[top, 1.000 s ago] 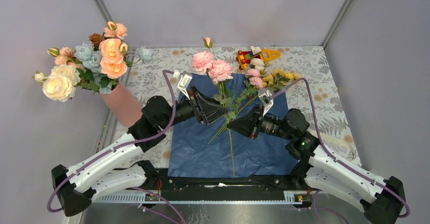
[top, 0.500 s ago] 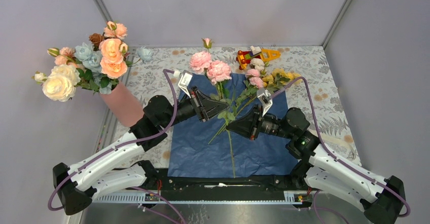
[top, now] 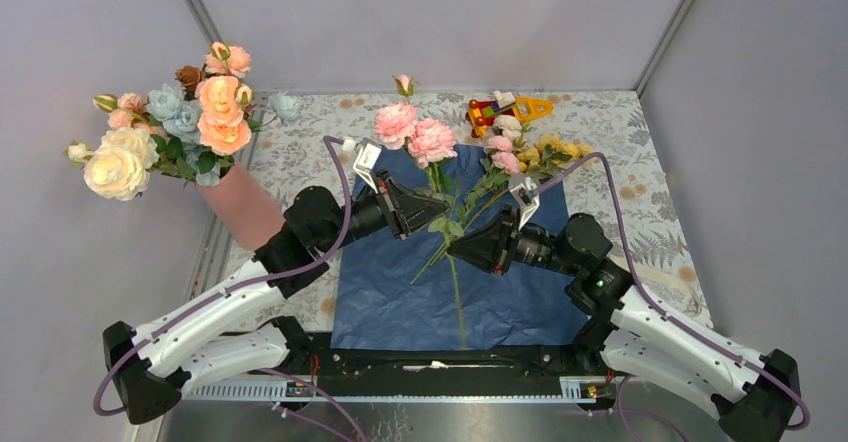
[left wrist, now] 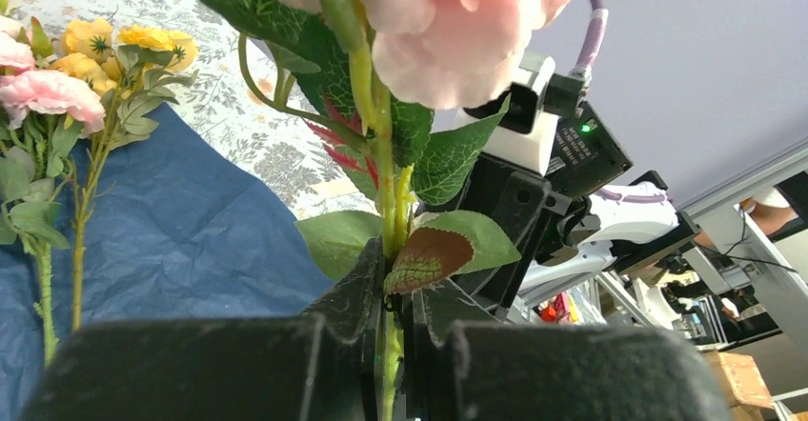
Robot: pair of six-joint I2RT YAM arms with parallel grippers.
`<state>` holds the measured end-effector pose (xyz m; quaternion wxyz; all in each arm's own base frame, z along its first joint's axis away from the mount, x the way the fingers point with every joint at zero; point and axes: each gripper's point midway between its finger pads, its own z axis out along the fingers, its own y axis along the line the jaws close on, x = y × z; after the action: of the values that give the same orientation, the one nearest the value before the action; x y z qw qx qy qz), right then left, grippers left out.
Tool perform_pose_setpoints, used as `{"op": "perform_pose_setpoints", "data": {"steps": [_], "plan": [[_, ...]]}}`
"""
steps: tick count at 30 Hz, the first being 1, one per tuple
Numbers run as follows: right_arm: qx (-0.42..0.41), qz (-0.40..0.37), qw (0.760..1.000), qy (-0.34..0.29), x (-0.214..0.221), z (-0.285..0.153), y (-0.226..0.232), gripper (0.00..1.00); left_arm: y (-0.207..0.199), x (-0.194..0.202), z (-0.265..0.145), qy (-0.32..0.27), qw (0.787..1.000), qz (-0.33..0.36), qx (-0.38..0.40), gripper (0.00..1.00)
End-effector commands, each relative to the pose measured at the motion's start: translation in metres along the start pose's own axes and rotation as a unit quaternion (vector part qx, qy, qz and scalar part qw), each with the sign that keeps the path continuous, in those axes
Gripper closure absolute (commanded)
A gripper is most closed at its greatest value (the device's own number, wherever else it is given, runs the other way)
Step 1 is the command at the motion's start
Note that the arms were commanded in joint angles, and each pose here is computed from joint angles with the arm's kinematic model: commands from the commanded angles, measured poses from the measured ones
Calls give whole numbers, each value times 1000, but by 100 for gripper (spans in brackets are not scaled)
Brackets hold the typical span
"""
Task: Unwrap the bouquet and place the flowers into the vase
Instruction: Insert the fake flower into the vase.
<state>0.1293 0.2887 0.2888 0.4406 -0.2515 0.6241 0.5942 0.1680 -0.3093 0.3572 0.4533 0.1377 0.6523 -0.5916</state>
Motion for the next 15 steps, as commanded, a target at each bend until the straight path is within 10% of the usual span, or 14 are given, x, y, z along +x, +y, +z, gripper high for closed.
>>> {"op": "perform_pose_setpoints", "data": {"steps": [1,6,15], "plan": [[11,-29,999,-35,-18,-4,4,71,-19,-28,-6,-29,998,51,7,100],[69,-35,996,-37,-18,-11,-14,29,-8,-34,-15,-5,991,131,-40,100],[245,-37,968,-31,-10,-41,-73,0,41,-46,-35,63,965,209,-144,100]]}}
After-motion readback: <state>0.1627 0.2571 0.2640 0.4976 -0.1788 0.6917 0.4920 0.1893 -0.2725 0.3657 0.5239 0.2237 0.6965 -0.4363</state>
